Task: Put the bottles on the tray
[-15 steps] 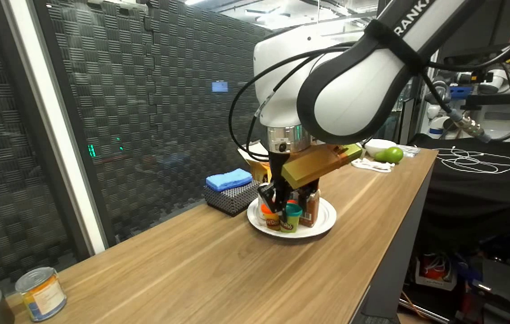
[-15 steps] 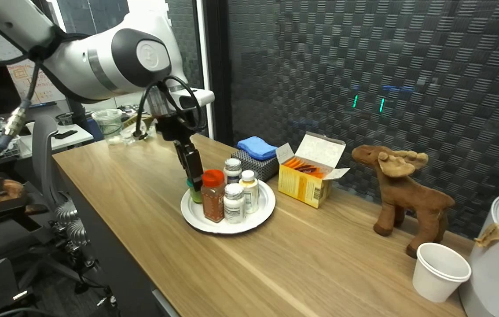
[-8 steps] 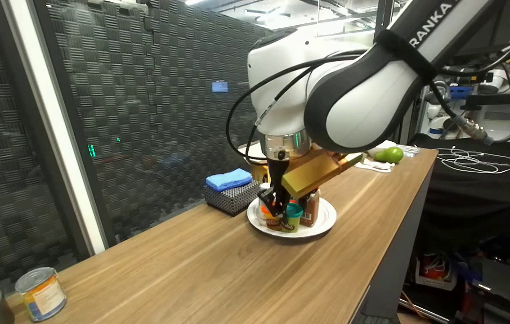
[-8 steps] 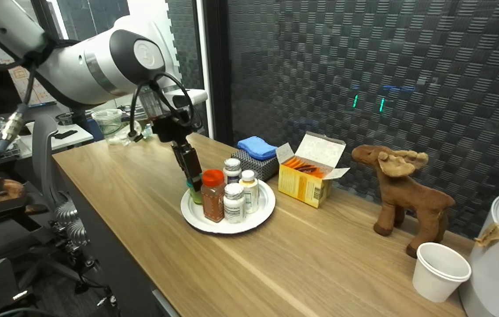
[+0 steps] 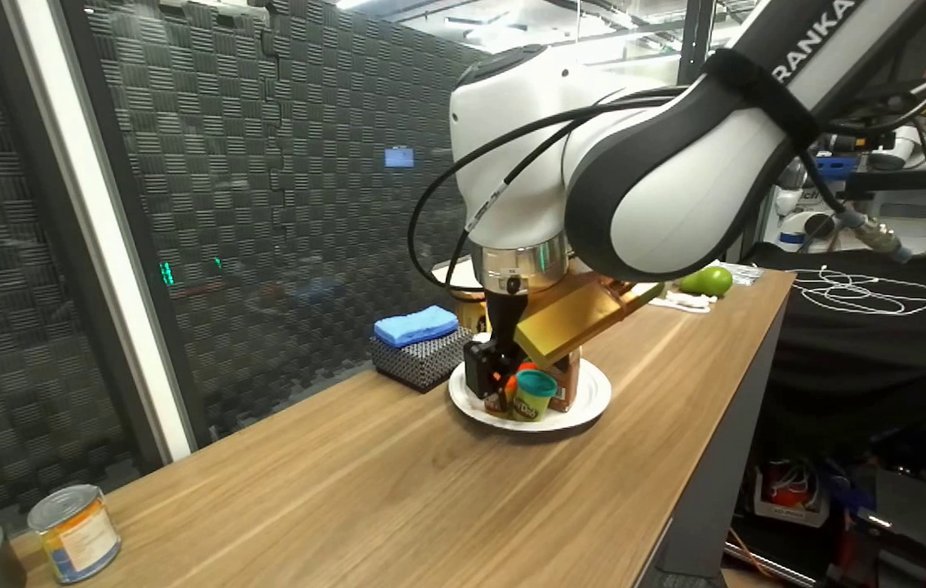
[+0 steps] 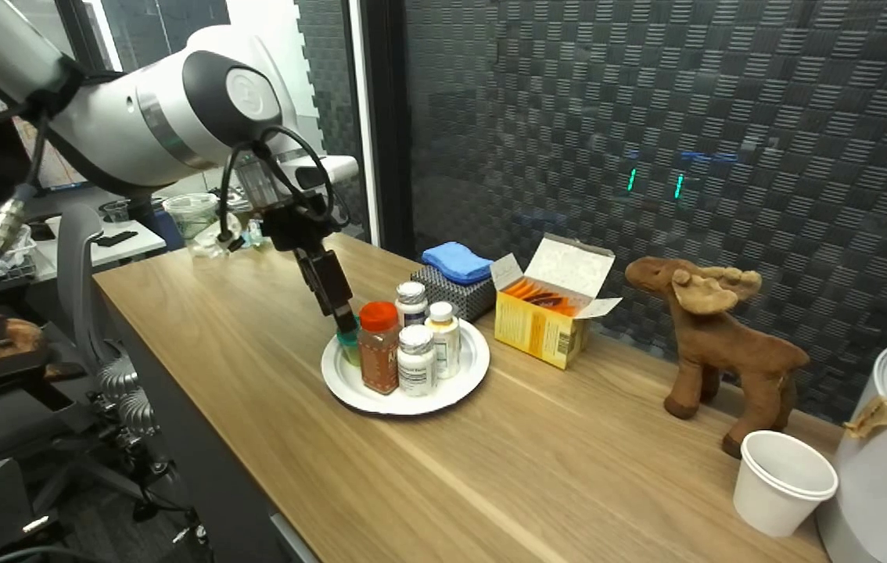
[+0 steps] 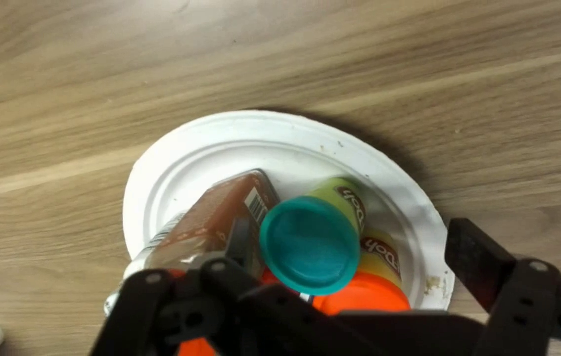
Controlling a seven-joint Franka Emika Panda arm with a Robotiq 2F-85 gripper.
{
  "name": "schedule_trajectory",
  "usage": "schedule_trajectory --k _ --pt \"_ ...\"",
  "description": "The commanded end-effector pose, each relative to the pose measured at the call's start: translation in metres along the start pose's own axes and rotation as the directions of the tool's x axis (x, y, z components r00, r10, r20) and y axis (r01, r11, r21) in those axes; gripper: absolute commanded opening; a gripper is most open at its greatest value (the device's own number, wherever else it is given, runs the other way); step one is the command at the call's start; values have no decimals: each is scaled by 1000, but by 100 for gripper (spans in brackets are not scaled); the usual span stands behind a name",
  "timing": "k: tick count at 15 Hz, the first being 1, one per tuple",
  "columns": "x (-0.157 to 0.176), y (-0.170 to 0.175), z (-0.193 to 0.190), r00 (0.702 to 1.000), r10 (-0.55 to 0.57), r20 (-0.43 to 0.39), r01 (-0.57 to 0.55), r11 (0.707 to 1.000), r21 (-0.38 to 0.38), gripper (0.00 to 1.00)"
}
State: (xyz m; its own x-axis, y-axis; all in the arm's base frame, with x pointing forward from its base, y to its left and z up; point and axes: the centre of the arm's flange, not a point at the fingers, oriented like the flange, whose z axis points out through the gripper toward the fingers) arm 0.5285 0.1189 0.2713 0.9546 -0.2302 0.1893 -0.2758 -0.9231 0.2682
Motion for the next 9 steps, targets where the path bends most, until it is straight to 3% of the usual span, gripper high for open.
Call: schedule_trajectory --k 1,5,9 --pt "-9 10 -38 1000 20 -20 -19 998 52 100" --pt "-7 22 -95 998 48 33 -52 989 139 100" --pt "-19 40 -149 986 -2 164 -26 985 169 100"
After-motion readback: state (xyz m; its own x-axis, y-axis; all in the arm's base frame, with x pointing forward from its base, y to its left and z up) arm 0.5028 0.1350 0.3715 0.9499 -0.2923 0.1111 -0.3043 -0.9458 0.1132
